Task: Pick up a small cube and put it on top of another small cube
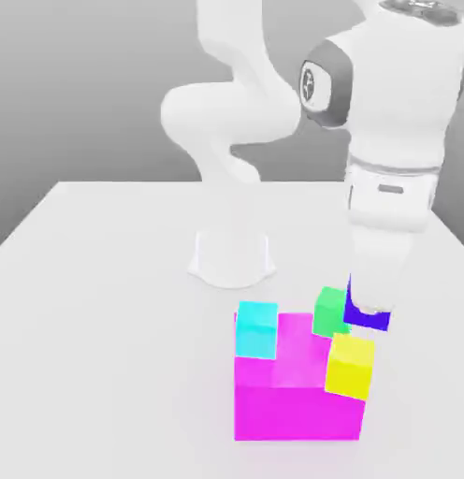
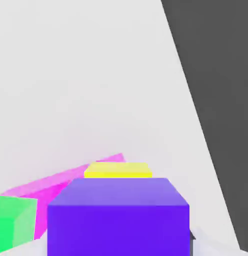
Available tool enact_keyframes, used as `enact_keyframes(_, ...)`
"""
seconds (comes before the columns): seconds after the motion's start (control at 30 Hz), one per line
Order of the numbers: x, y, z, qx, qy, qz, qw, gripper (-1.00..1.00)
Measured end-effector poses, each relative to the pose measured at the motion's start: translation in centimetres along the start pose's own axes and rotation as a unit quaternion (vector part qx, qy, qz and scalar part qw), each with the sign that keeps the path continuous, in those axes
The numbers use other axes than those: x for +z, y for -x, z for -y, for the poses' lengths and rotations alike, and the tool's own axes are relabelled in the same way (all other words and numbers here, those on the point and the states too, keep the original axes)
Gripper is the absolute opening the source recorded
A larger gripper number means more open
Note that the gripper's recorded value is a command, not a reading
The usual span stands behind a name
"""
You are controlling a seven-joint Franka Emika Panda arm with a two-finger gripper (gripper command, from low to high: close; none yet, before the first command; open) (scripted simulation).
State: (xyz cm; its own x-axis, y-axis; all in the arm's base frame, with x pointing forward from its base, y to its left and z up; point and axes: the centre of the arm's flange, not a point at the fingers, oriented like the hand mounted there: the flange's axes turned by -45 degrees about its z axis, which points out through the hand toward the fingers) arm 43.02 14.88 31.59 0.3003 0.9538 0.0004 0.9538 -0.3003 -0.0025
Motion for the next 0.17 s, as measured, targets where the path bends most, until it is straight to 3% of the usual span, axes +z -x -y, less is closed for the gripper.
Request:
enact_keyframes(0.03,1.3,0.1,0.0,0.0,0.0,0.0,1.0,-1.0)
enact_keyframes(0.07,2.6,0.2,0.0,0.0,0.0,0.0,1.0,1.0)
enact_keyframes(0.17,2.6,0.2,0.0,0.001,0.0,0.0,1.0,1.0)
